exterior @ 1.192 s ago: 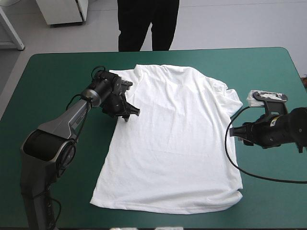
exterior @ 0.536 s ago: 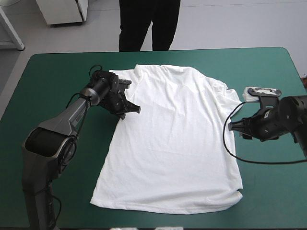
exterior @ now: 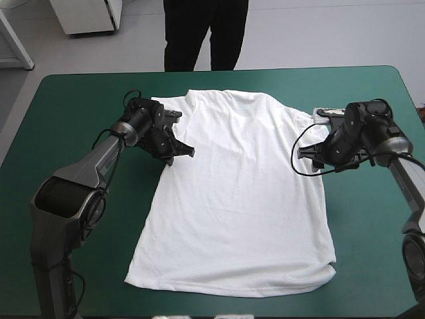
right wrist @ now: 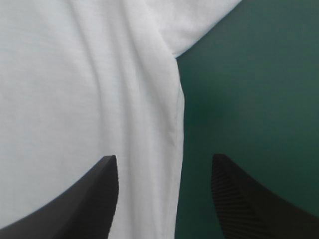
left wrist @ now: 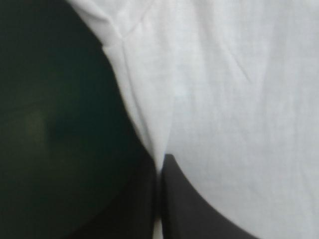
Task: Fold the cloth
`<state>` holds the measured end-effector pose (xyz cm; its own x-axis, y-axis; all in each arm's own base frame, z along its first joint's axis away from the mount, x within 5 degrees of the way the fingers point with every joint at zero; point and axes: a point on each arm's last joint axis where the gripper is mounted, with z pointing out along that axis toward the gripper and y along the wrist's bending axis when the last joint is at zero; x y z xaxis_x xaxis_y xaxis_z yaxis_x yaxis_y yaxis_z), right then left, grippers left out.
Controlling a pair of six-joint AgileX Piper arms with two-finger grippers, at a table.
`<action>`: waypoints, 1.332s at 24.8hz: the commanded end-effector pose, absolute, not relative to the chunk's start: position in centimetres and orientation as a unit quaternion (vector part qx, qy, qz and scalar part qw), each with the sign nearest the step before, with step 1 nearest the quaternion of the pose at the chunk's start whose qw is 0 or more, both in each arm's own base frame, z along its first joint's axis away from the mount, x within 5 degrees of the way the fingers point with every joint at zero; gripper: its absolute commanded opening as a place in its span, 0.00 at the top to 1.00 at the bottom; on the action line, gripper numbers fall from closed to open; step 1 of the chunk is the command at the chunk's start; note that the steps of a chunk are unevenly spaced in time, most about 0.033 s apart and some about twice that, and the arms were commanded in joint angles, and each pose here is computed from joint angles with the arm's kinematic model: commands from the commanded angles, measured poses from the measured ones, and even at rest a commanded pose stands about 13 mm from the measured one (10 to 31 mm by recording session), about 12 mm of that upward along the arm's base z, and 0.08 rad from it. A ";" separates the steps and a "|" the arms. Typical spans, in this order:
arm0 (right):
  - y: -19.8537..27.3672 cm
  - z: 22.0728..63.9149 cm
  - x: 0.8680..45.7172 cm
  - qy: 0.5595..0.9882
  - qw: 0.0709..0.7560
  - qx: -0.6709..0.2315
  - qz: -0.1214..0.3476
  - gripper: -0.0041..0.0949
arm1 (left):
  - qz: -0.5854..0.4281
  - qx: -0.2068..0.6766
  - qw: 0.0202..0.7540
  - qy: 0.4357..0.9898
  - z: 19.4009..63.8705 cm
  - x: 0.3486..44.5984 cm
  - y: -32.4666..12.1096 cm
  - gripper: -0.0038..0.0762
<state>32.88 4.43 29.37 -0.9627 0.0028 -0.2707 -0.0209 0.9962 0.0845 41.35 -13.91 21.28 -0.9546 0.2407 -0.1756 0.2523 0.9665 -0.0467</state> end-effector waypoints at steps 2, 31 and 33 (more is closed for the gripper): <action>4.4 29.3 34.5 0.983 0.175 0.006 0.049 0.42 | -0.031 0.124 0.105 0.986 22.5 41.4 -13.7 0.96; 4.7 24.2 34.4 0.993 0.100 0.005 0.060 0.98 | -0.046 0.124 0.146 0.980 28.1 39.4 -13.1 0.96; 4.7 26.5 34.7 0.990 0.131 -0.006 0.060 0.98 | -0.058 0.122 0.169 0.976 30.1 38.5 -13.0 0.96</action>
<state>34.80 4.58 22.01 -0.9873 0.0282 -0.1565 0.0128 0.9950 0.0987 40.27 -13.50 23.73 -0.9500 0.2419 -0.1974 0.2554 0.9658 -0.0453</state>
